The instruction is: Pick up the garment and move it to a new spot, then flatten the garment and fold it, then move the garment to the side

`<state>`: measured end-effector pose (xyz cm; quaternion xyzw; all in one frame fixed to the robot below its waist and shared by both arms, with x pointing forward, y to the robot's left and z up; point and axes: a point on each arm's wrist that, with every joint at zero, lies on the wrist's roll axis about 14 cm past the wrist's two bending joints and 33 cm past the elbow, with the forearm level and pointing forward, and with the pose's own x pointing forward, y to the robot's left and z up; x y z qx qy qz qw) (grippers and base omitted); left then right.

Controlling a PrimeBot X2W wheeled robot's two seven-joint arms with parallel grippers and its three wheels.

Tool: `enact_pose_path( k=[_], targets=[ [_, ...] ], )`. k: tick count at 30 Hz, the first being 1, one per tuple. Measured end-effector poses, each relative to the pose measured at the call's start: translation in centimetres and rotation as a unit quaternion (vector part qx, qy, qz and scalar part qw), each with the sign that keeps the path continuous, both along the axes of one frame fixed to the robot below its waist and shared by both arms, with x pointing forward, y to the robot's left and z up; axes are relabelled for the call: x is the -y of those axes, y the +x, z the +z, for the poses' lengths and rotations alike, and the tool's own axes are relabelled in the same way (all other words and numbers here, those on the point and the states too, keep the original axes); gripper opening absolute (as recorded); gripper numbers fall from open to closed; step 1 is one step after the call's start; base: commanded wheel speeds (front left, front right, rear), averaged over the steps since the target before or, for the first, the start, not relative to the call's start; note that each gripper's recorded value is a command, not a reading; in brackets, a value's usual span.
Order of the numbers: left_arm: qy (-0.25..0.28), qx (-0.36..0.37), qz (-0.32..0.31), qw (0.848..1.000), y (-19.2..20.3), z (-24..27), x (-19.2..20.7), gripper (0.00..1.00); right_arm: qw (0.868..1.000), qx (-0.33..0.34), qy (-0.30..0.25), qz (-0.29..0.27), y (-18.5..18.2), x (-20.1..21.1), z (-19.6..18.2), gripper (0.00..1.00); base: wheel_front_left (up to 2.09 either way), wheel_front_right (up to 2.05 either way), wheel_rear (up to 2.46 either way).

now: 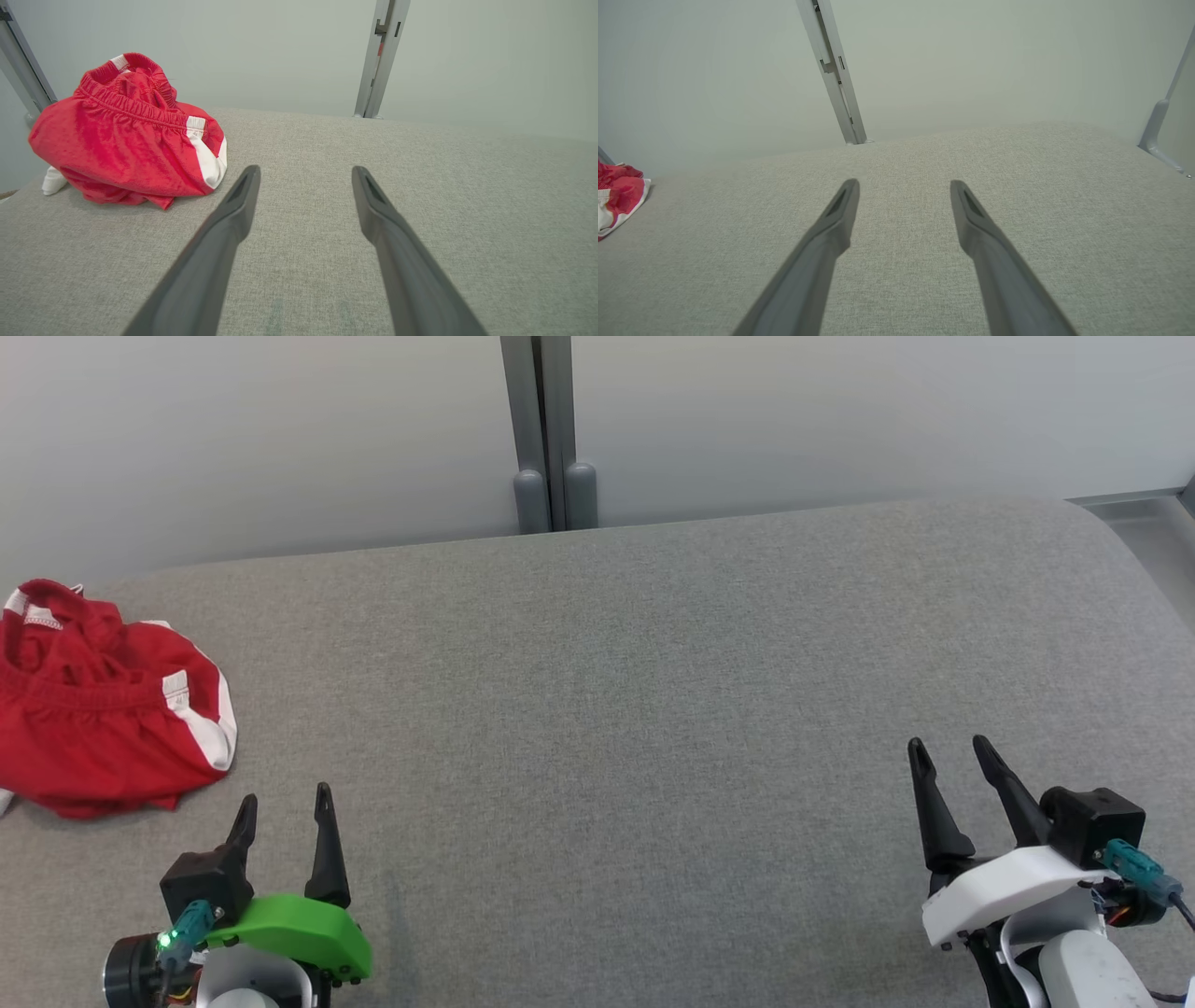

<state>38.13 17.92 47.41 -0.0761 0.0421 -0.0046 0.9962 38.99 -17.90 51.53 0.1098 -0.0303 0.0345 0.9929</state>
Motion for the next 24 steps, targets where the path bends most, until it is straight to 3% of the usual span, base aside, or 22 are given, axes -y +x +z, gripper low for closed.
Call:
enact_pose_path(
  k=[24],
  targets=[
    [0.056,0.029,0.012,0.998,-0.38,0.68,-0.54,1.00,0.997,0.011,-0.070,0.000,-0.20,-0.39,-0.31,1.00,0.00,0.00,0.00]
  ],
)
